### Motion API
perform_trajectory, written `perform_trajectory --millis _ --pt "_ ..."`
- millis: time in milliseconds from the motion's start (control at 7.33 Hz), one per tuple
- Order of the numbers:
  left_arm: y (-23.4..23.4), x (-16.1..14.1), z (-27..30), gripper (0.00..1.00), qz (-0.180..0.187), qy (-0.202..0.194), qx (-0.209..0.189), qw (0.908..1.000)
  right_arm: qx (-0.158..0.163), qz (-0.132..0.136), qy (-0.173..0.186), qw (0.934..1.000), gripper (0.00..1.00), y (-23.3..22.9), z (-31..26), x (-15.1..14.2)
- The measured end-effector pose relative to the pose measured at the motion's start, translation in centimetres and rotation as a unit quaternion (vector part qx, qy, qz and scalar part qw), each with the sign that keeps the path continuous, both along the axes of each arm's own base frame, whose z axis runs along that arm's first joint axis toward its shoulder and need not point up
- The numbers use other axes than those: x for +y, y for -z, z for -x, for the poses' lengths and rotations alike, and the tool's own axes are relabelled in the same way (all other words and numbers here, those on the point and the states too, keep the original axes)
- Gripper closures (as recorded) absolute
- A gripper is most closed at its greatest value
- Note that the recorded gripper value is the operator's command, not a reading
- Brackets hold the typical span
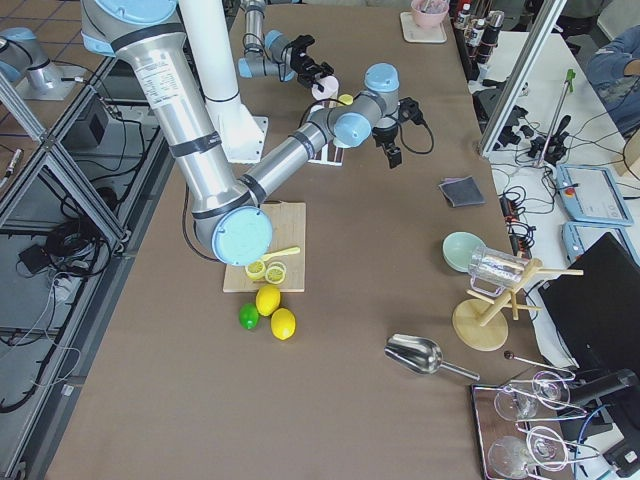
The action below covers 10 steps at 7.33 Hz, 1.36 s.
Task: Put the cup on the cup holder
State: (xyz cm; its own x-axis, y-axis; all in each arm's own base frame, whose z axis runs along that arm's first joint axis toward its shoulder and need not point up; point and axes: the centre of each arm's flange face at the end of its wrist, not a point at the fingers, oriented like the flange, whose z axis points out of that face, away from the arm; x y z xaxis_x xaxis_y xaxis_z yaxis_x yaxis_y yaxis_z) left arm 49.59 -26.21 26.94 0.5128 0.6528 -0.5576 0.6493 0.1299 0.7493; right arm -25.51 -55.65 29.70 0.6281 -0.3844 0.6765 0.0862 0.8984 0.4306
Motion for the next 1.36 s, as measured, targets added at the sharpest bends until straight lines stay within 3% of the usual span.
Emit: perform_trajectory --millis 273,409,682,818,1091,1364 --pt "0.1 0.0 0.2 0.02 -0.002 0.002 0.002 1.0 0.025 0.047 -0.069 0.9962 0.0 -4.2 -8.8 -2.4" --pt "0.5 -0.1 0.7 0.02 -0.003 0.003 0.007 1.0 0.027 0.085 -0.097 0.9913 0.0 -7.2 -13.5 -2.6" --pt "2.5 -0.6 2.3 0.02 -0.003 0.007 -0.001 1.0 0.0 0.194 -0.134 0.9718 0.0 -14.8 -22.7 -0.2" --pt "3.5 -2.3 3.2 0.02 -0.002 0.013 -0.034 0.9993 -0.003 0.222 -0.142 0.9645 0.0 -19.0 -26.5 2.0" --pt "4.1 -7.6 4.7 0.02 -0.001 0.0 -0.113 0.9936 0.014 0.231 -0.122 0.9653 0.0 -28.2 -32.6 6.6" --pt "3.6 -14.0 7.3 0.02 0.028 -0.045 -0.155 0.9865 0.029 0.27 -0.107 0.9565 0.0 -36.3 -34.6 9.3"
